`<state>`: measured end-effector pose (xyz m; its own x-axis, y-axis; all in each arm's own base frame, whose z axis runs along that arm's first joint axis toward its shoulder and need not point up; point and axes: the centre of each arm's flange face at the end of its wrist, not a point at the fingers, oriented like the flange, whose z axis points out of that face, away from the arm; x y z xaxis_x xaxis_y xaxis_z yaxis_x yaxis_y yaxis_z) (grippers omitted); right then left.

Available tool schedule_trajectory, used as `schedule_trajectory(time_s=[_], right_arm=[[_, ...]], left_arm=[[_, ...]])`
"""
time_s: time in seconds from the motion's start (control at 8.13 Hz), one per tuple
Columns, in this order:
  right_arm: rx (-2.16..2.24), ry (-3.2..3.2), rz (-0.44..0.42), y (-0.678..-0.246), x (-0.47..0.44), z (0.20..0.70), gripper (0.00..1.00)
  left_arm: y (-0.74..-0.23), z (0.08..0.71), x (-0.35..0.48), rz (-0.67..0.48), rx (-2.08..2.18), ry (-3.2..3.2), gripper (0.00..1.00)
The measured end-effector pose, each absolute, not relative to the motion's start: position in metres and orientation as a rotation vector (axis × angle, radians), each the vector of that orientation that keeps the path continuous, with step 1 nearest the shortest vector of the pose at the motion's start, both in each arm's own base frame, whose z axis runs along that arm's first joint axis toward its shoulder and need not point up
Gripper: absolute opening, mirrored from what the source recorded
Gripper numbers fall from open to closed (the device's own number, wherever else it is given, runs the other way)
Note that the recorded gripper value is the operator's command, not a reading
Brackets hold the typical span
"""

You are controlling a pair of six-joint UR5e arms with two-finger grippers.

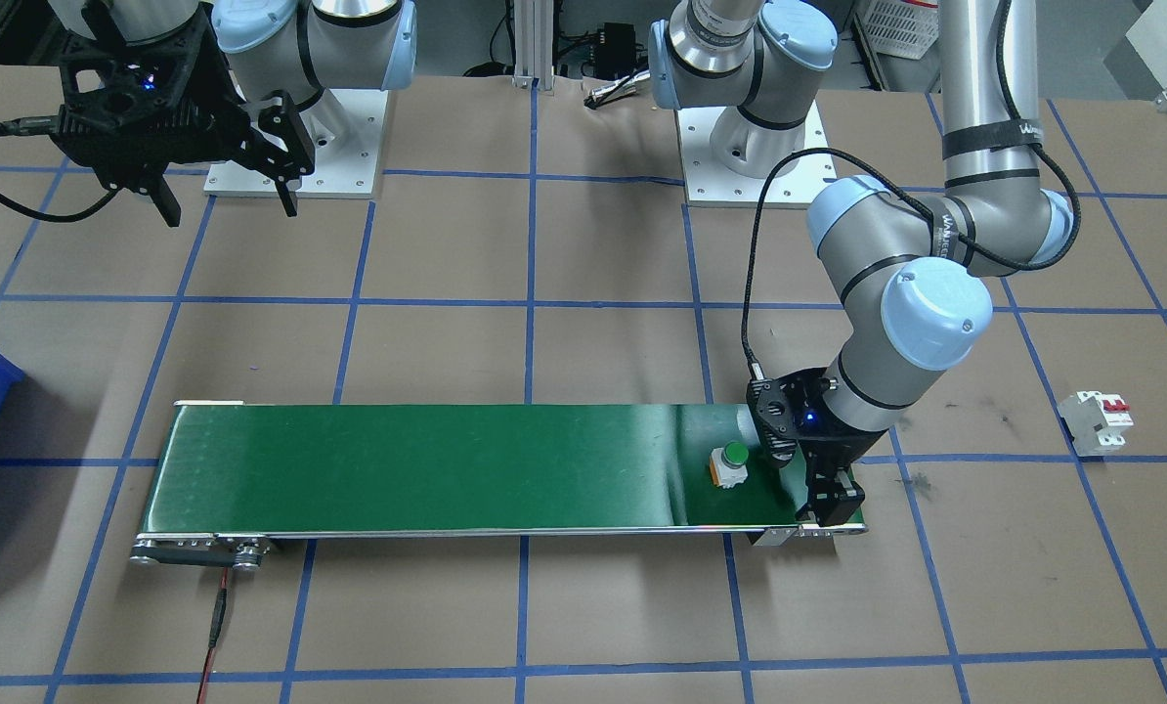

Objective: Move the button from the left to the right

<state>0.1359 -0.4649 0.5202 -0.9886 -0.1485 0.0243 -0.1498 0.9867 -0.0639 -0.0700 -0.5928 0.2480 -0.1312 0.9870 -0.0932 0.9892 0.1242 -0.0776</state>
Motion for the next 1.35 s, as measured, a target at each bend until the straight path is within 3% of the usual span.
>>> schedule_trajectory(time_s=[0.61,1.35], right_arm=[[0.23,-3.126,0.125,-0.466,0.137,0.522,1.0],[0.286,-3.189,0.176,-0.482,0.138,0.517,1.0]], left_arm=[[-0.592,0.271,-0.07,-0.23,1.809,2.518,1.0],[-0.576,0.323,-0.066,-0.354,0.511,3.084,1.0]])
